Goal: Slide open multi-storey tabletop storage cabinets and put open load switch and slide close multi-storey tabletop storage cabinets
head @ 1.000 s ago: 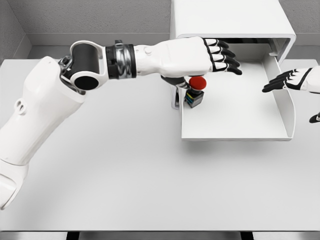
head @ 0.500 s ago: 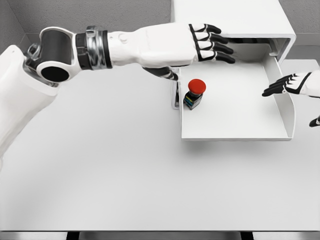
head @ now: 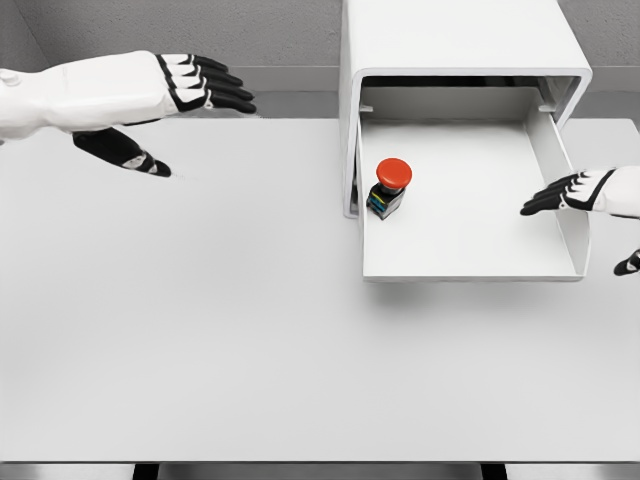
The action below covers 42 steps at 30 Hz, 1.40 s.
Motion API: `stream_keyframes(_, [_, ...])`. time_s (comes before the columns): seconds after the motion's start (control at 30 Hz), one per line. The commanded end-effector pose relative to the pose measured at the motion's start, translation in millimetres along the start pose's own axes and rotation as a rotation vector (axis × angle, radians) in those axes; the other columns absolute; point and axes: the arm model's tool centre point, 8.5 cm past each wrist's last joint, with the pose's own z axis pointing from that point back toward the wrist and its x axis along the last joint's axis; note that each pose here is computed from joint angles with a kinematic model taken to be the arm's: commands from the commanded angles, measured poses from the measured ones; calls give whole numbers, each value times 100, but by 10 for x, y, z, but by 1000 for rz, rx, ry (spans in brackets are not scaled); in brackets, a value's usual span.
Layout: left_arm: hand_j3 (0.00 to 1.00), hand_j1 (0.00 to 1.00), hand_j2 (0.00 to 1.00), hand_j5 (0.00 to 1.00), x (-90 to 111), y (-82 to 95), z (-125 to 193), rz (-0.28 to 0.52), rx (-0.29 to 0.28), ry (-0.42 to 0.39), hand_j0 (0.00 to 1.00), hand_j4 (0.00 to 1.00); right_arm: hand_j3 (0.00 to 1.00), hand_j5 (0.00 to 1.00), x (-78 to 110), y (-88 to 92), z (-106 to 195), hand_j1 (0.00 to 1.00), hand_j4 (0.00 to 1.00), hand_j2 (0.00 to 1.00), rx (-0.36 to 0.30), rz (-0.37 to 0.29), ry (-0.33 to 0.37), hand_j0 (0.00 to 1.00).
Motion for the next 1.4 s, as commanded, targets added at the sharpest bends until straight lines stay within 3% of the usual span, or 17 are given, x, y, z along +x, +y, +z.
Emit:
stream_keyframes(0.0, [100, 100, 100, 100, -23, 97, 151, -1, 15, 28, 100, 100, 100, 100, 2, -28, 12, 100, 100, 100, -32, -7, 1, 100])
stream_keyframes(0.2, [100, 100, 100, 100, -47, 85, 343, 27, 48, 59, 100, 100, 100, 100, -13, 15, -35, 100, 100, 100, -93, -32, -7, 100])
stream_keyframes(0.37, [100, 100, 100, 100, -62, 73, 452, 33, 40, 84, 100, 100, 100, 100, -14, 88, -77, 100, 100, 100, -80, -49, -16, 100])
stream_keyframes(0.73, [100, 100, 100, 100, 4, 65, 408, 32, 40, 59, 100, 100, 100, 100, -28, 238, -154, 100, 100, 100, -57, -84, -29, 100])
stream_keyframes(0.87, [100, 100, 100, 100, 10, 32, 396, 39, 36, 55, 100, 100, 100, 100, -8, 242, -254, 100, 100, 100, -63, -87, -56, 100])
stream_keyframes(1.37, [100, 100, 100, 100, 18, 40, 398, 37, 37, 53, 100, 100, 100, 100, -4, 192, -180, 100, 100, 100, -68, -72, -41, 100])
